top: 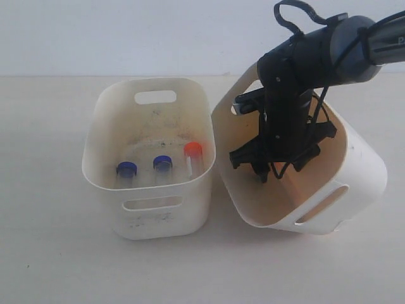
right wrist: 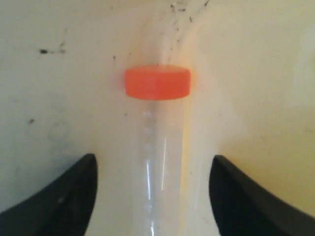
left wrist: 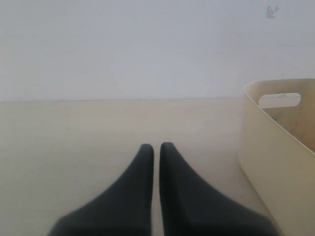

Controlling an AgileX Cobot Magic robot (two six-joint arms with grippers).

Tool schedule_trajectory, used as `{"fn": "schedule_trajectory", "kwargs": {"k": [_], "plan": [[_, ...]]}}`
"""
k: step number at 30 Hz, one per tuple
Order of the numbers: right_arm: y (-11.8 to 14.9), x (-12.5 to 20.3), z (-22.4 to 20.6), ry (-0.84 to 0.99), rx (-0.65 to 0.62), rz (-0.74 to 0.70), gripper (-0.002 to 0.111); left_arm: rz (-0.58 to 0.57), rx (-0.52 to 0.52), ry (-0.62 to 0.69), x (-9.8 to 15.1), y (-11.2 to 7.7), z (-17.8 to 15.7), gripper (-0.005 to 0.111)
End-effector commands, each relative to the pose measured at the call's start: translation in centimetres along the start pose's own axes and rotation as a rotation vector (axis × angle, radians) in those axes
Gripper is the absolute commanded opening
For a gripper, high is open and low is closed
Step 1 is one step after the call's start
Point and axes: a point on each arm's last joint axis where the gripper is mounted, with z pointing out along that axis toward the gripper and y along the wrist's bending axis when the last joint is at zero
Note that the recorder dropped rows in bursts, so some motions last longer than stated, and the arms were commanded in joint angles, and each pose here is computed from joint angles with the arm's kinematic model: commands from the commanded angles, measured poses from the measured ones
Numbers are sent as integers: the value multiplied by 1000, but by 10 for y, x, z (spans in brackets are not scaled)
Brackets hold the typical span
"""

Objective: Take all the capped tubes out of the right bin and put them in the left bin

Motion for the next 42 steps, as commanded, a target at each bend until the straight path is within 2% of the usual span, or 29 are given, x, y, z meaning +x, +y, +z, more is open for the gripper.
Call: {"fn": "schedule_trajectory", "kwargs": {"k": [1,3,14,17,21,27,35,42], "plan": [[4,3,21,43,-3,0,53,-7,8,-6,-1,0,0,4],[4,3,22,46,-6,2,50,-7,8,-6,-1,0,0,4],[7,5,31,77,-19,3,47,-7,8,-6,-1,0,0,4],[9,7,38,99,-23,4,31,-7,8,-6,-1,0,0,4],[9,6,39,90,-29,-5,-1,-7,8,-6,-1,0,0,4],[9,5,33,73,-33,-2,0,-7,8,-6,-1,0,0,4],[0,-1,-25,-71,-74,28,0,-7,8,-6,-1,0,0,4],[-3,0,-44,-116,-88,38,0,-7,8,-6,-1,0,0,4]]}}
